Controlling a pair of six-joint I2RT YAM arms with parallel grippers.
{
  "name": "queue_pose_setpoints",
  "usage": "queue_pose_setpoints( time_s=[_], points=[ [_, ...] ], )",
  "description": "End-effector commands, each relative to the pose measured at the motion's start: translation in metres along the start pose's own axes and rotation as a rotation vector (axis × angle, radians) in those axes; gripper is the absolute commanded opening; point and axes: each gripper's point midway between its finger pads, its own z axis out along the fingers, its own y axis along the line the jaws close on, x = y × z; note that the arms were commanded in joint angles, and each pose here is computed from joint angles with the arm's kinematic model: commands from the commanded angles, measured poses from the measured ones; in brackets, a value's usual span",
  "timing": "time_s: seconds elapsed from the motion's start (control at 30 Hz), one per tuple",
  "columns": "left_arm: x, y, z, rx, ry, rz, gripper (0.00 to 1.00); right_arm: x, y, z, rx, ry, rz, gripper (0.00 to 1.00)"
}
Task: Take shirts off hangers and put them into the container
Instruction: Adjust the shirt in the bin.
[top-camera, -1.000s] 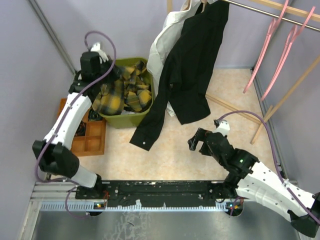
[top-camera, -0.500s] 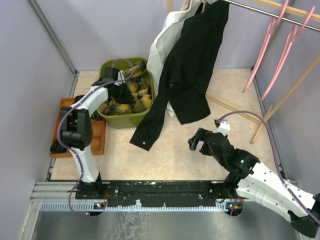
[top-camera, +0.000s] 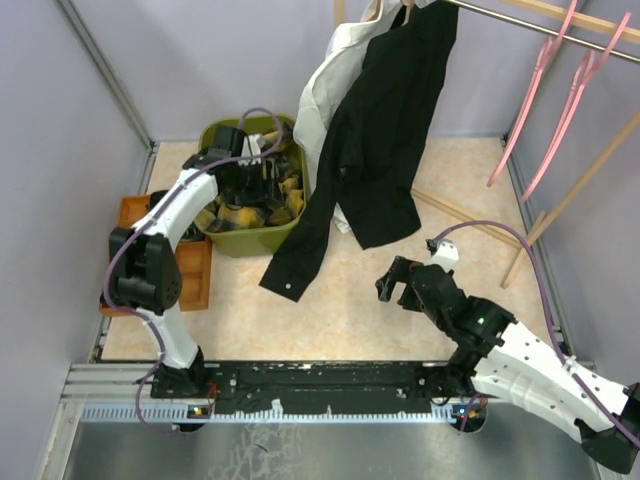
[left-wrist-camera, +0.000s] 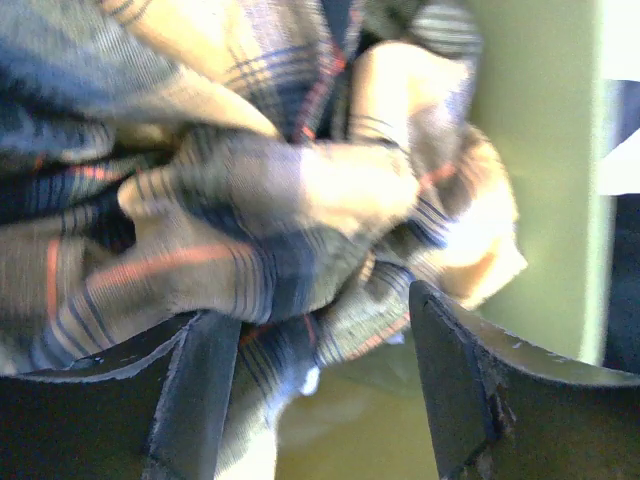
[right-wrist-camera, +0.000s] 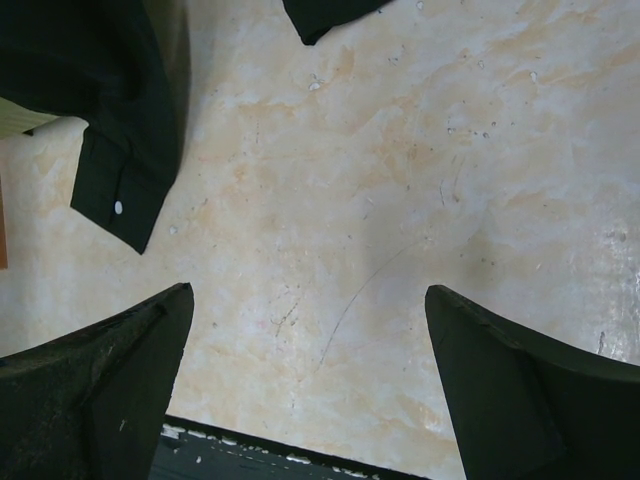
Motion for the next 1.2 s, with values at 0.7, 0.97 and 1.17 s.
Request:
queue_pose_setpoints(
  time_s=[0.7, 0.97, 1.17],
  points=[
    [-0.019, 0.064, -0.063, -0.262, -0.249, -0.077, 0.91, -0.024, 0.021, -0.009, -0.056, -0.060, 0.035, 0.99],
    [0.074, 0.055, 0.038, -0.049, 0.129, -0.162, 0.80, -0.024, 0.020, -0.011, -0.054, -0.055, 0.034, 0.99],
    [0.101, 0.045, 0.047, 0.047, 0.188, -0.186, 0.81, -0.026, 0.018, -0.013, -0.049, -0.064, 0.034, 0.99]
  ],
)
